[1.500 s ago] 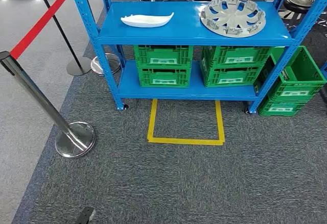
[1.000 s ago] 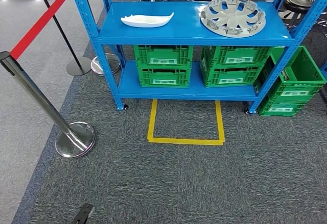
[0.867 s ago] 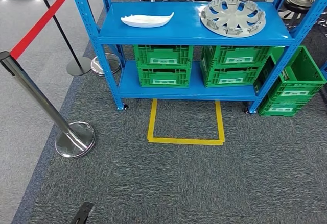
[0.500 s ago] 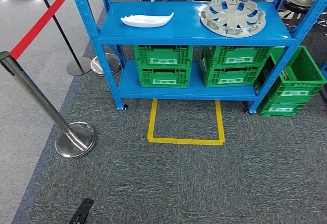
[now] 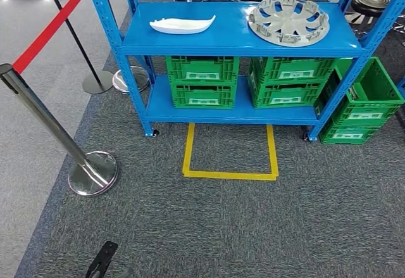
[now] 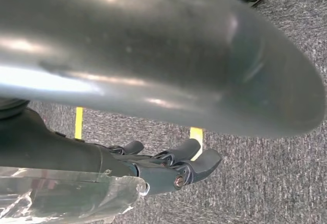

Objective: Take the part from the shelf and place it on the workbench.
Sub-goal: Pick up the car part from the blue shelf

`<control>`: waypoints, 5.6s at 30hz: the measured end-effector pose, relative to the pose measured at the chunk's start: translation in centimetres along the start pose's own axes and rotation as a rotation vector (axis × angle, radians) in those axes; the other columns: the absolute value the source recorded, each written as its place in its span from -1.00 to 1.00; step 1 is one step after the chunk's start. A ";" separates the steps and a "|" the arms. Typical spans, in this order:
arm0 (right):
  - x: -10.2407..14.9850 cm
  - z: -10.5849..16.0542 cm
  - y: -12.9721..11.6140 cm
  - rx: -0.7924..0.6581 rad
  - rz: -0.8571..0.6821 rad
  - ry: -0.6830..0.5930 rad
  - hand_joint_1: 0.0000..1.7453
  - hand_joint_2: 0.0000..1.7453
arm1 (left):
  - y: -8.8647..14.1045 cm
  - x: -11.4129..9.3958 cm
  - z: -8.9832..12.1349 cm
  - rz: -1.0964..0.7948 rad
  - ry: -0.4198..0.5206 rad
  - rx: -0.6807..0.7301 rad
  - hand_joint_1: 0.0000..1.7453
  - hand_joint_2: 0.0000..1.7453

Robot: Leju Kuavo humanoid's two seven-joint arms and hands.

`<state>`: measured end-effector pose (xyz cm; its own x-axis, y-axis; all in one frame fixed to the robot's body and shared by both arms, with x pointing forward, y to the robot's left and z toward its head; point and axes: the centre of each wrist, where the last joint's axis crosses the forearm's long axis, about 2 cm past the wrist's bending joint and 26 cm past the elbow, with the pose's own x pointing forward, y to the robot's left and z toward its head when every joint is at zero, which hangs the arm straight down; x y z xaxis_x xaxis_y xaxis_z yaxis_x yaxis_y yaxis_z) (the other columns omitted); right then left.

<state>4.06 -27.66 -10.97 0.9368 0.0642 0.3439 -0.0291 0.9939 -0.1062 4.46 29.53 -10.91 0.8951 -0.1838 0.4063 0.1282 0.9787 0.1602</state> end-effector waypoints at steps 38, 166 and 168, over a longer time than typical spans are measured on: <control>2.4 0.2 4.7 0.083 0.019 -0.052 -1.00 -1.00 | -2.8 3.7 -0.7 -0.157 -0.119 -0.091 -1.00 -1.00; 3.0 0.3 5.7 0.114 -0.023 -0.044 -1.00 -1.00 | 3.9 22.6 -2.1 -0.183 -0.772 0.340 -1.00 1.00; 3.1 0.2 5.7 0.117 -0.020 -0.045 -1.00 -1.00 | 4.2 23.6 -1.9 -0.218 -0.804 0.366 -1.00 1.00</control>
<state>6.71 -21.79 -10.28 0.9211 0.0459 0.3867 -0.0537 0.9985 0.0094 26.96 29.49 -2.35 0.2811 -0.5039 0.8167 -0.0066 0.8500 0.5267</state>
